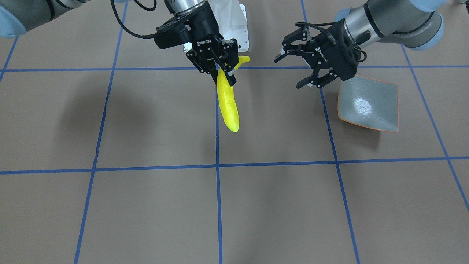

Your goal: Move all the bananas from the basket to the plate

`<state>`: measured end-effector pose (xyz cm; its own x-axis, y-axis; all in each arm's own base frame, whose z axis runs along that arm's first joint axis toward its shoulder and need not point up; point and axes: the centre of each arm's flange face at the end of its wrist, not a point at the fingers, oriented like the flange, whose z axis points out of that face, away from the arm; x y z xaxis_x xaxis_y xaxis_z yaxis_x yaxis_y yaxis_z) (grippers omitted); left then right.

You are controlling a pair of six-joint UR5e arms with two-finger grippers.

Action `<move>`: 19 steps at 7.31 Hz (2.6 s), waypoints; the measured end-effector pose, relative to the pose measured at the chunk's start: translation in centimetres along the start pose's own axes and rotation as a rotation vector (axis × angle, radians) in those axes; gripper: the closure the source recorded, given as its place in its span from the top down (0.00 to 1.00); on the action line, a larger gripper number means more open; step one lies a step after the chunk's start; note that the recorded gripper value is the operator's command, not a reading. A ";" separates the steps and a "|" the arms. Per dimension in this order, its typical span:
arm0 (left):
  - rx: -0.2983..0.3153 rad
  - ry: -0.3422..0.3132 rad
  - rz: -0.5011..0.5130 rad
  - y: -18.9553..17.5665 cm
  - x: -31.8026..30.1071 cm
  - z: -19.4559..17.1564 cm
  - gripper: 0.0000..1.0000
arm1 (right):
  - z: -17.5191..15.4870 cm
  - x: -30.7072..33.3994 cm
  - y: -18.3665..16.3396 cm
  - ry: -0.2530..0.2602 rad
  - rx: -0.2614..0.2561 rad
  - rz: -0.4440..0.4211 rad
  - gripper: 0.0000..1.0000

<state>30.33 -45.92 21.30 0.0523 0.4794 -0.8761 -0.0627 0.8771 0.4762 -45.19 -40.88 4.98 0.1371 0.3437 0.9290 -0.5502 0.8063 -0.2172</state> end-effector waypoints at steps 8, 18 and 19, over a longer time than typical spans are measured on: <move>-0.030 0.140 0.072 1.0 5.9 3.4 0.75 | 0.1 -0.8 2.4 -0.013 -0.038 0.021 0.00; -0.027 0.146 0.073 0.7 6.5 3.4 0.00 | -0.4 -0.7 4.0 -0.042 -0.067 -0.011 1.00; -0.028 0.145 0.062 0.7 6.4 3.4 0.00 | -0.8 -0.7 3.8 -0.053 -0.058 -0.038 1.00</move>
<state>33.99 -42.12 16.28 -0.0970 0.5217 -0.8476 -0.0887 0.8437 0.5294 -46.74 -37.67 3.24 0.1118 0.2879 0.9511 -0.4963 0.8454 -0.1975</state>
